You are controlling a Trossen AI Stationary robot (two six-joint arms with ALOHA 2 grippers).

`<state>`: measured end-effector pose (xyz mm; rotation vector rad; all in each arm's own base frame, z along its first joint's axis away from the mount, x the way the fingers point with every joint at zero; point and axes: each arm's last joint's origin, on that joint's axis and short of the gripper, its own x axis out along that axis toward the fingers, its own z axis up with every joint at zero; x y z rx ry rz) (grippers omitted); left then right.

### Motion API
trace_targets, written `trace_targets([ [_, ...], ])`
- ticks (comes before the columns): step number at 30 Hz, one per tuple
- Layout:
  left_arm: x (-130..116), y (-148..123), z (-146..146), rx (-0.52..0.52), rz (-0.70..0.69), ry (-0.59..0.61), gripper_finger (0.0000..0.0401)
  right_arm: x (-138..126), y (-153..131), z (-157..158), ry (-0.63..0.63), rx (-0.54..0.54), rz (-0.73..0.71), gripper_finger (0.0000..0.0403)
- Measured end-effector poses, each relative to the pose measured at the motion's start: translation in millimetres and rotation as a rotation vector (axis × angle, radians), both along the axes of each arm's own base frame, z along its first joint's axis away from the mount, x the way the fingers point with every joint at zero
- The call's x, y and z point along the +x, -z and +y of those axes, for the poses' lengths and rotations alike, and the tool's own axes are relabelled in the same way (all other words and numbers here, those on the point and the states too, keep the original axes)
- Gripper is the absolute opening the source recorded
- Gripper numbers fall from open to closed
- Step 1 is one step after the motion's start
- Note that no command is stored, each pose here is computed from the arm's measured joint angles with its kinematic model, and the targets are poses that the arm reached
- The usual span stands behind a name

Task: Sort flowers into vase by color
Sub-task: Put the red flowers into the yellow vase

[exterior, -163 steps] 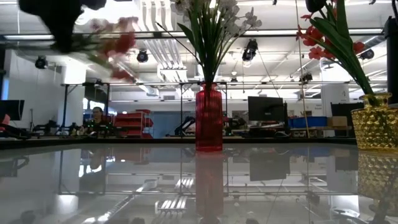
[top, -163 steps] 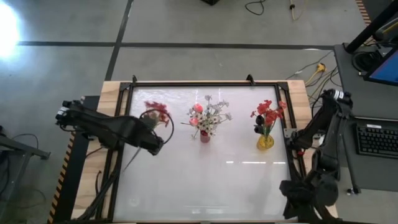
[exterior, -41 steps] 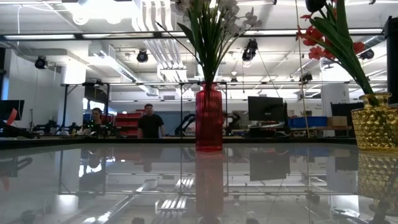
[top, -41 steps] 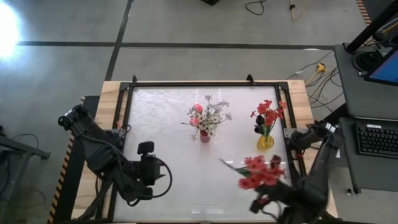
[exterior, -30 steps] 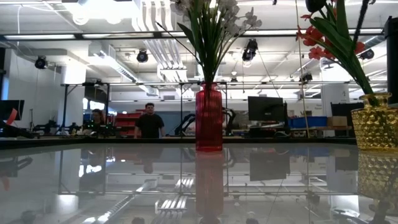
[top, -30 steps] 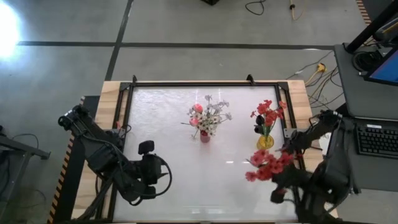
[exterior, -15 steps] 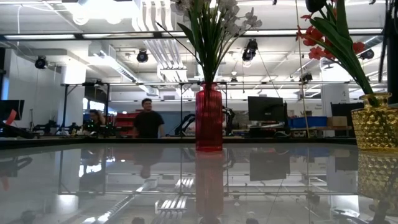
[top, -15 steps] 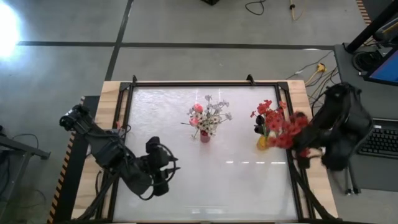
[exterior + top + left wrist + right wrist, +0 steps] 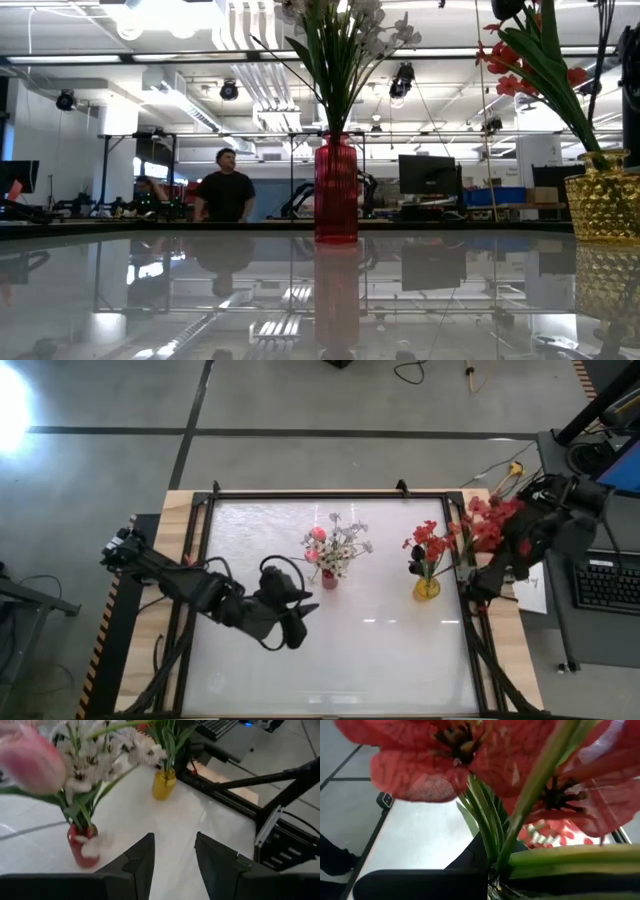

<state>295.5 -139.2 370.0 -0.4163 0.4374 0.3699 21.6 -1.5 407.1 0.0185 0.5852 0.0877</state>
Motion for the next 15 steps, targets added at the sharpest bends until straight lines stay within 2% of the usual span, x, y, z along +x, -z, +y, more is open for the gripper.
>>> trace_targets([
  [6, 14, 2, 7, 0.017, -0.029, -0.018, 0.0129, 0, 18, 1, -0.013, 0.009, 0.035, 0.0012],
  [11, 25, 10, 13, 0.026, -0.011, -0.046, 0.0129, 7, 27, 15, -0.038, -0.018, 0.091, 0.0012],
  [15, 32, 16, 17, 0.033, 0.004, -0.065, 0.0129, 12, 33, 22, 0.003, -0.037, 0.104, 0.0012],
])
